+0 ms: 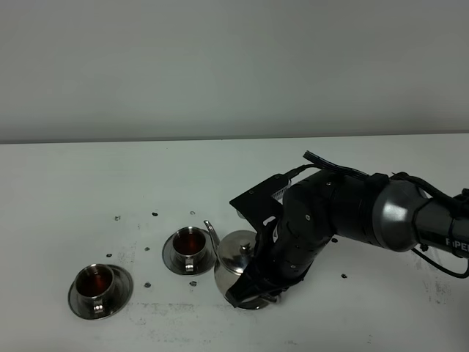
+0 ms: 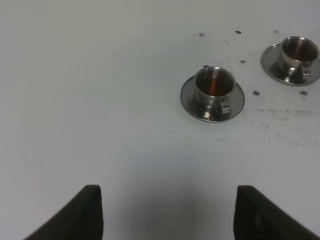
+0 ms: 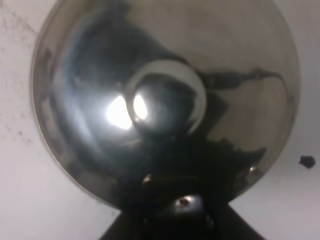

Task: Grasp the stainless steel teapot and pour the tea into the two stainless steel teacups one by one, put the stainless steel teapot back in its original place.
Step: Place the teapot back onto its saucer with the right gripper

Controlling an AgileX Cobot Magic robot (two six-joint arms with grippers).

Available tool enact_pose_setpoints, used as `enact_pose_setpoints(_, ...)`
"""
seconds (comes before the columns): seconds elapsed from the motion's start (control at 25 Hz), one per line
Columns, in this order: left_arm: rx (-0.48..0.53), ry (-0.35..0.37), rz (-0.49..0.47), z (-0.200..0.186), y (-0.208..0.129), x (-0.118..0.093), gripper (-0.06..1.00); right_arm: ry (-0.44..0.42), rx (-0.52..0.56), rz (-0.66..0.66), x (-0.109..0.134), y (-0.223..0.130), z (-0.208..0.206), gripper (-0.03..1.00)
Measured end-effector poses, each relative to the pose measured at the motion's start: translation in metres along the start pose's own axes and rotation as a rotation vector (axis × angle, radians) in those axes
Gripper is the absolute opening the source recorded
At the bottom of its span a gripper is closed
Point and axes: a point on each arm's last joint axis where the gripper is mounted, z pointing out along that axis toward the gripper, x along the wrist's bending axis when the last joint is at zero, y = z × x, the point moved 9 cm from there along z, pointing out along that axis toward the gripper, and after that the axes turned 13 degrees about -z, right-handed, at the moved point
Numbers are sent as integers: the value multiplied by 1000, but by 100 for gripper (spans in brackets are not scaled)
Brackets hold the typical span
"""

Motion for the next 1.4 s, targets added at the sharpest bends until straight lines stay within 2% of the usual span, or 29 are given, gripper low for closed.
enact_pose_setpoints(1.4,0,0,-1,0,0,0,61,-23,14,1,-5,-5,12,21)
